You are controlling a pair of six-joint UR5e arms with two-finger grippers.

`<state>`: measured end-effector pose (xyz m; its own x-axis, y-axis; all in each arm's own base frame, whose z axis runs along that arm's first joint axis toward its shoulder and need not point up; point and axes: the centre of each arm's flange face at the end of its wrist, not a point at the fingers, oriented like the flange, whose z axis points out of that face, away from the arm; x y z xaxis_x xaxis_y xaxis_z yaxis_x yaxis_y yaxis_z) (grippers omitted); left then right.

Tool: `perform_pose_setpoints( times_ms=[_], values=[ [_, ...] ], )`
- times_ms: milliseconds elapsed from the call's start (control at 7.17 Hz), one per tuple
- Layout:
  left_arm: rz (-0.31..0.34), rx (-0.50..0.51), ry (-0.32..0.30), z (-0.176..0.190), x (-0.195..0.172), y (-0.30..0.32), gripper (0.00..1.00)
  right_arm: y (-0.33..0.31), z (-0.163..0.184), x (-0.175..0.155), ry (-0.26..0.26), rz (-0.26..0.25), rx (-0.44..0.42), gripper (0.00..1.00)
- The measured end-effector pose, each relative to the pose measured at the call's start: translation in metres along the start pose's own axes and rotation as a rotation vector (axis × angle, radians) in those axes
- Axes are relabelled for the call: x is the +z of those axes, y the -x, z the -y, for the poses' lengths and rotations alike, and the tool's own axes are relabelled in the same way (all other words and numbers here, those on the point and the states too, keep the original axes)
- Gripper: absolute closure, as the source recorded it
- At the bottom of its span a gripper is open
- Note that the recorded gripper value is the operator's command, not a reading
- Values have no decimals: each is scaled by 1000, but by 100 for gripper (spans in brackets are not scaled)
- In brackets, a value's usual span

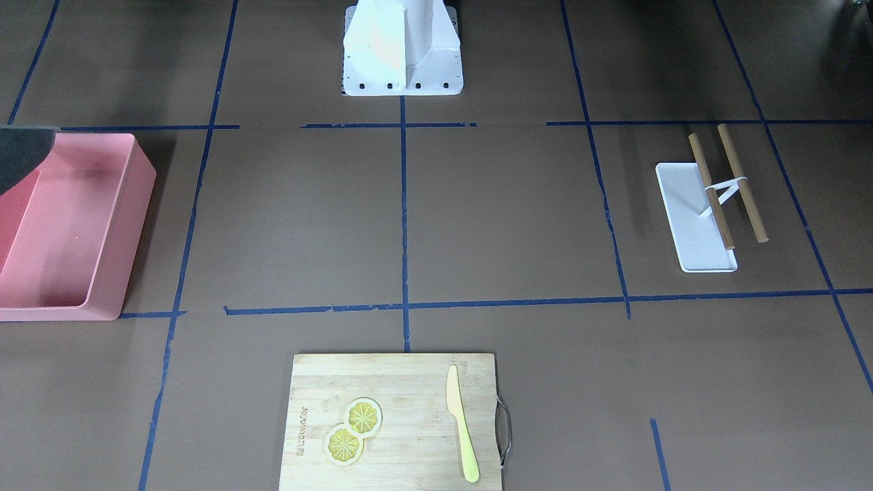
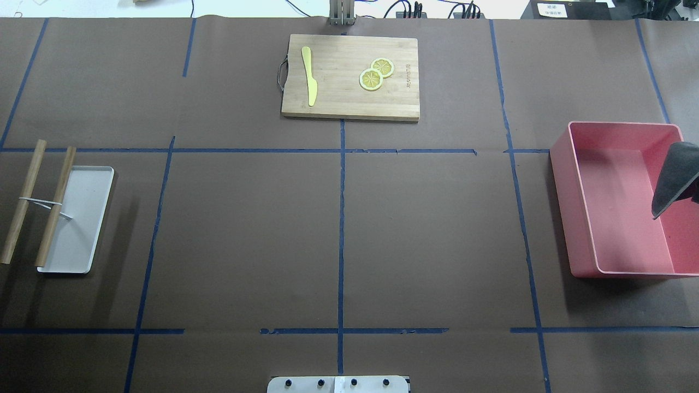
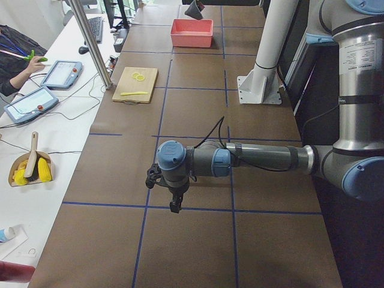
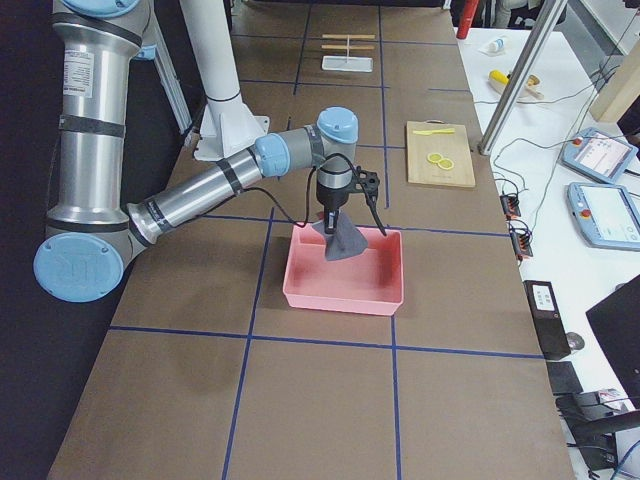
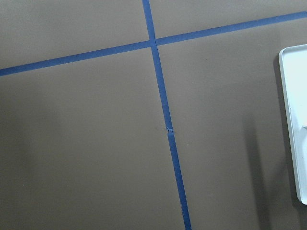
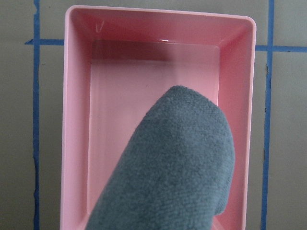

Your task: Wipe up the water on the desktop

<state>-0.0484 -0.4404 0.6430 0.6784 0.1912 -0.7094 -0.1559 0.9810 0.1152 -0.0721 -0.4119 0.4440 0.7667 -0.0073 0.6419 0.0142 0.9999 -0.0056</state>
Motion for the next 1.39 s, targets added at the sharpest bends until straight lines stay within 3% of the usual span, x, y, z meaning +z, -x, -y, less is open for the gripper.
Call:
perform_pose_setpoints(
  times_ms=[836,1115,1394],
  values=[
    [0,0,-1,0,0,0,0,-10,3,-5,-14,1,10,0],
    [0,1,-1,1,0,0,0,-54,7,-5,-16,-2,-59,0],
    [0,1,0,1,0,0,0,-138,-2,5,4,28,-122,0]
  ],
)
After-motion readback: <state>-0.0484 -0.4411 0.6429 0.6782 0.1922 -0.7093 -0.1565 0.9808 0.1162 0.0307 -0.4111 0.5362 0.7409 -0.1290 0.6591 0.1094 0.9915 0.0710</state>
